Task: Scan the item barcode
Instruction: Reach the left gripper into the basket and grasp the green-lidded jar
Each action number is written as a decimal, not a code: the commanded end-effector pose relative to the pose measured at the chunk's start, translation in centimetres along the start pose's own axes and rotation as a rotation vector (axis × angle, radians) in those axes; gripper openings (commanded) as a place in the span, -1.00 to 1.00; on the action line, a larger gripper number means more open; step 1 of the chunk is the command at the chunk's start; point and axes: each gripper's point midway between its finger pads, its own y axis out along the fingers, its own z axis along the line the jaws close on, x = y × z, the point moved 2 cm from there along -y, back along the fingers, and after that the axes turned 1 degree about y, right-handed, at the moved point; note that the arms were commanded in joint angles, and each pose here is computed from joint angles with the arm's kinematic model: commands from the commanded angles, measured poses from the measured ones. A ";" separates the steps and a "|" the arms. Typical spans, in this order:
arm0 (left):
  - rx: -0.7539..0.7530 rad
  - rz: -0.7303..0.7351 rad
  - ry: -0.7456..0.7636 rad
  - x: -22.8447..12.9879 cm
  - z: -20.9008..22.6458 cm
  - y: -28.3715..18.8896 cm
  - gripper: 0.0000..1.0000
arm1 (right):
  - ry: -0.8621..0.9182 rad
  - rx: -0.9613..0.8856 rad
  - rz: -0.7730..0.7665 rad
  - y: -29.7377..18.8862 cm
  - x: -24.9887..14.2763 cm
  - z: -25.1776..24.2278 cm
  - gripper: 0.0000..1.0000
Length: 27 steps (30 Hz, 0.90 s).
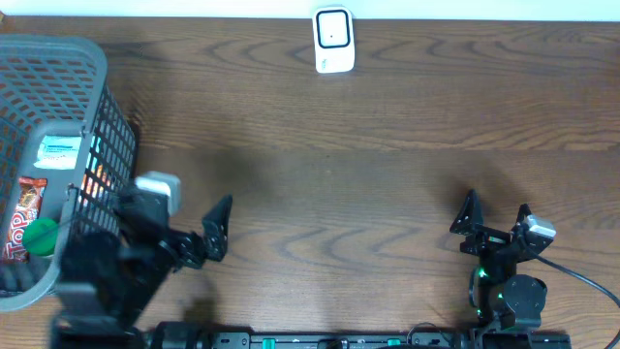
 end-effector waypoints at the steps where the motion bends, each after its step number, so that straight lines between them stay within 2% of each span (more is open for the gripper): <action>1: -0.042 0.023 0.015 4.0 -1.4 -1.8 0.96 | 0.004 -0.003 0.000 0.0 -0.1 -0.1 0.99; 4: -0.060 0.015 0.014 6.6 -2.0 -2.3 0.96 | 0.004 -0.003 0.000 0.0 -0.1 -0.1 0.98; 5: -0.020 -0.001 -0.002 7.8 -1.5 -2.5 0.96 | 0.004 -0.003 0.000 0.0 -0.1 -0.1 0.98; 8: 0.287 -0.075 -0.187 11.2 3.1 -3.4 0.95 | 0.004 -0.003 0.000 0.0 -0.1 -0.1 0.98; 10: 0.464 -0.099 -0.253 12.8 6.1 -3.9 0.96 | 0.004 -0.003 0.000 0.0 -0.1 -0.1 0.98; 13: 0.639 -0.041 -0.308 13.8 10.0 -3.7 0.96 | 0.004 -0.003 0.000 0.0 -0.1 -0.1 0.99; 17: 0.869 0.108 -0.534 11.4 17.7 -3.4 0.96 | 0.004 -0.003 0.000 0.0 -0.1 -0.1 0.99; 21: 1.116 0.209 -0.966 5.1 24.5 -5.8 0.96 | 0.004 -0.003 0.000 0.0 -0.1 -0.1 0.98; 24: 1.204 0.265 -1.099 1.9 27.7 -7.1 0.96 | 0.004 -0.003 0.000 0.0 -0.1 -0.1 0.99; 27: 1.181 0.287 -1.195 -0.2 29.4 -7.0 0.96 | 0.004 -0.003 0.000 0.0 -0.1 -0.1 0.99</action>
